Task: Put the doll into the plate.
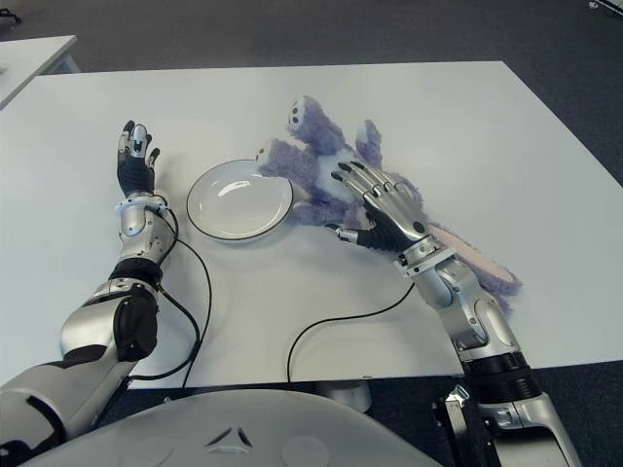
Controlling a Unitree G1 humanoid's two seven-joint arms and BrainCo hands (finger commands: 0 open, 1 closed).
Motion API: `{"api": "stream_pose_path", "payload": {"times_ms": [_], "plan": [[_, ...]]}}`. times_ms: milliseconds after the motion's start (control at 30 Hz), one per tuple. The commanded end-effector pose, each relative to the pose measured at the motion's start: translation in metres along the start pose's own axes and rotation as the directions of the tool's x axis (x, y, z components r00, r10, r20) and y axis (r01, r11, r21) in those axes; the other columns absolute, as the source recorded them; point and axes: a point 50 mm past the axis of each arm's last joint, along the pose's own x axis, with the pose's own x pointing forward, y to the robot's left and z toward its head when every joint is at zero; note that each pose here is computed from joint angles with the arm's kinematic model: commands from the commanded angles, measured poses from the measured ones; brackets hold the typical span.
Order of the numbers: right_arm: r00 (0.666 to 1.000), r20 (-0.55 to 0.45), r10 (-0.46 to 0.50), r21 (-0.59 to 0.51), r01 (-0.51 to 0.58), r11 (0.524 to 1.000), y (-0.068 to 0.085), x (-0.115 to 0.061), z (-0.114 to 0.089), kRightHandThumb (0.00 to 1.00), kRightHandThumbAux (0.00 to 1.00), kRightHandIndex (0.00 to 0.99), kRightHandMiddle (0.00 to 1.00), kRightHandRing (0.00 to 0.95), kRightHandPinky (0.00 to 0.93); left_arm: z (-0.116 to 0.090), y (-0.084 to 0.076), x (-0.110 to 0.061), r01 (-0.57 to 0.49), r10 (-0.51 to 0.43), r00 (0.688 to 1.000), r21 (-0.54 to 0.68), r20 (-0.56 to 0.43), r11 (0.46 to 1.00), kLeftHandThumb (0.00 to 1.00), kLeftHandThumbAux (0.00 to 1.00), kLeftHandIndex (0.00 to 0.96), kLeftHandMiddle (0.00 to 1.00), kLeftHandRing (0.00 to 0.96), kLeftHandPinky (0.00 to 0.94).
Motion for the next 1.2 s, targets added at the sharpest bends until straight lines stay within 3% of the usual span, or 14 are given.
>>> {"api": "stream_pose_path", "payload": {"times_ms": [33, 433, 1200], "plan": [[0.982, -0.103, 0.158, 0.016, -0.157, 0.987, 0.005, -0.013, -0.008, 0.277, 0.261, 0.000, 0.000, 0.000, 0.000, -0.102, 0.071, -0.114, -0.191, 0.195, 0.886, 0.053, -0.420, 0.980, 0.000, 0.417, 0.000, 0.013, 0.005, 0.008], [0.965, -0.142, 0.219, -0.008, -0.222, 0.975, 0.002, -0.018, -0.012, 0.233, 0.240, 0.000, 0.000, 0.000, 0.000, -0.100, 0.073, -0.114, -0.189, 0.182, 0.894, 0.024, -0.409, 0.982, 0.000, 0.411, 0.000, 0.014, 0.007, 0.019], [0.964, -0.171, 0.202, -0.050, -0.213, 0.976, 0.001, -0.022, -0.020, 0.247, 0.252, 0.000, 0.000, 0.000, 0.000, -0.100, 0.074, -0.114, -0.197, 0.194, 0.890, 0.036, -0.412, 0.980, 0.000, 0.407, 0.000, 0.015, 0.011, 0.030]]}}
